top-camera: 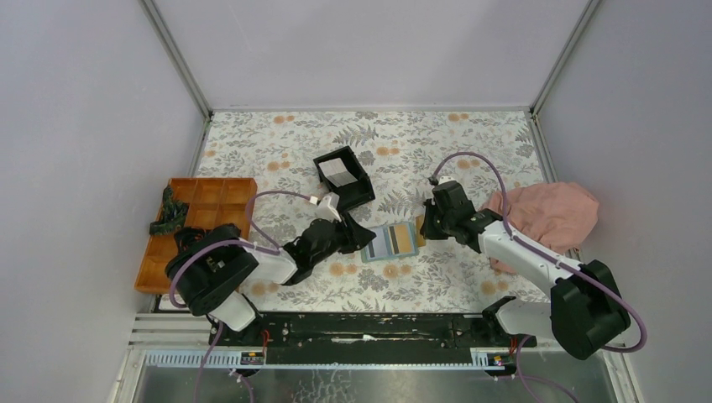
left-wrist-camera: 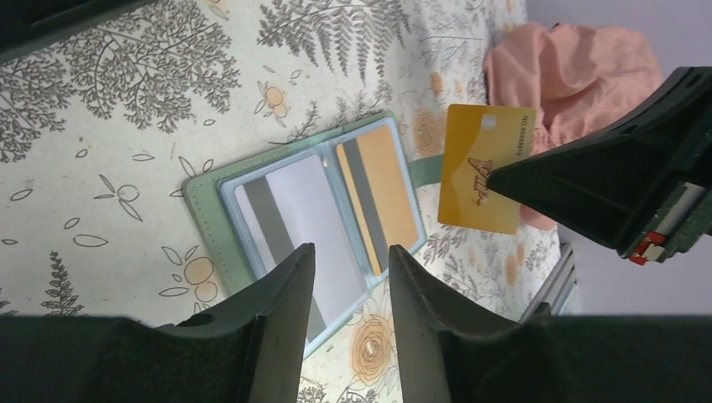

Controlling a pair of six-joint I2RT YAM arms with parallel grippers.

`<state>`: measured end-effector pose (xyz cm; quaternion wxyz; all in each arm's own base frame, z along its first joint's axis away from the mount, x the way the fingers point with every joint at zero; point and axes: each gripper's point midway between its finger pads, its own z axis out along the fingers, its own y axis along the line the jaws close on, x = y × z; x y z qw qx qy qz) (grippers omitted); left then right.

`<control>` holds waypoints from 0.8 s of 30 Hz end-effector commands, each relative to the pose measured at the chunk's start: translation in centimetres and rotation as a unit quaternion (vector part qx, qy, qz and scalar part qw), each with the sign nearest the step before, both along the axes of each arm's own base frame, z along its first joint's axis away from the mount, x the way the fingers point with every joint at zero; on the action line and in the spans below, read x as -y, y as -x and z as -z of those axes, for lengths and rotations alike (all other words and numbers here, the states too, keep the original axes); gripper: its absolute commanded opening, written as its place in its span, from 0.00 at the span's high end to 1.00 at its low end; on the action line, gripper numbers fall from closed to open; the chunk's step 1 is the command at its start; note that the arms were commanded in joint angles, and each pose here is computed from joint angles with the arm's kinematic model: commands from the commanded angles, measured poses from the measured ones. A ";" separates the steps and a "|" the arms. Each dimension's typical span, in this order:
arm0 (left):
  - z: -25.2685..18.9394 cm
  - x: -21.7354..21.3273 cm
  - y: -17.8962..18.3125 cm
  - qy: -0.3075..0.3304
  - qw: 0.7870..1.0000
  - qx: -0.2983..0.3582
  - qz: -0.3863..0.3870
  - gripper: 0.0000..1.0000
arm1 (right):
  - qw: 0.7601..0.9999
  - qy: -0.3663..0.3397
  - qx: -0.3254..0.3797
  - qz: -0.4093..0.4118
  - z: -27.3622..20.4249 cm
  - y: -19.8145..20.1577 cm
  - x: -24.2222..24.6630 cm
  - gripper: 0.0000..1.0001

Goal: Put the credit cards into the card holder
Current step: Turn over the card slot in the card holder.

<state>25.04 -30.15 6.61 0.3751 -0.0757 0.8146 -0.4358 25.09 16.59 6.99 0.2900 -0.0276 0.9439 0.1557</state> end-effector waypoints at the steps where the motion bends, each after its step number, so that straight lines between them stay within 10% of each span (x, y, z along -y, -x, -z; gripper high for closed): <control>1: 1.6 0.0 -0.2 -0.041 0.999 -0.004 0.000 0.56 | 1.000 0.020 0.015 0.003 -0.4 -1.2 0.4 1.00; 24: 4.1 -0.1 0.1 -0.077 0.997 -0.031 0.001 0.56 | 1.000 -0.005 0.009 -0.016 0.1 -1.4 -1.0 1.00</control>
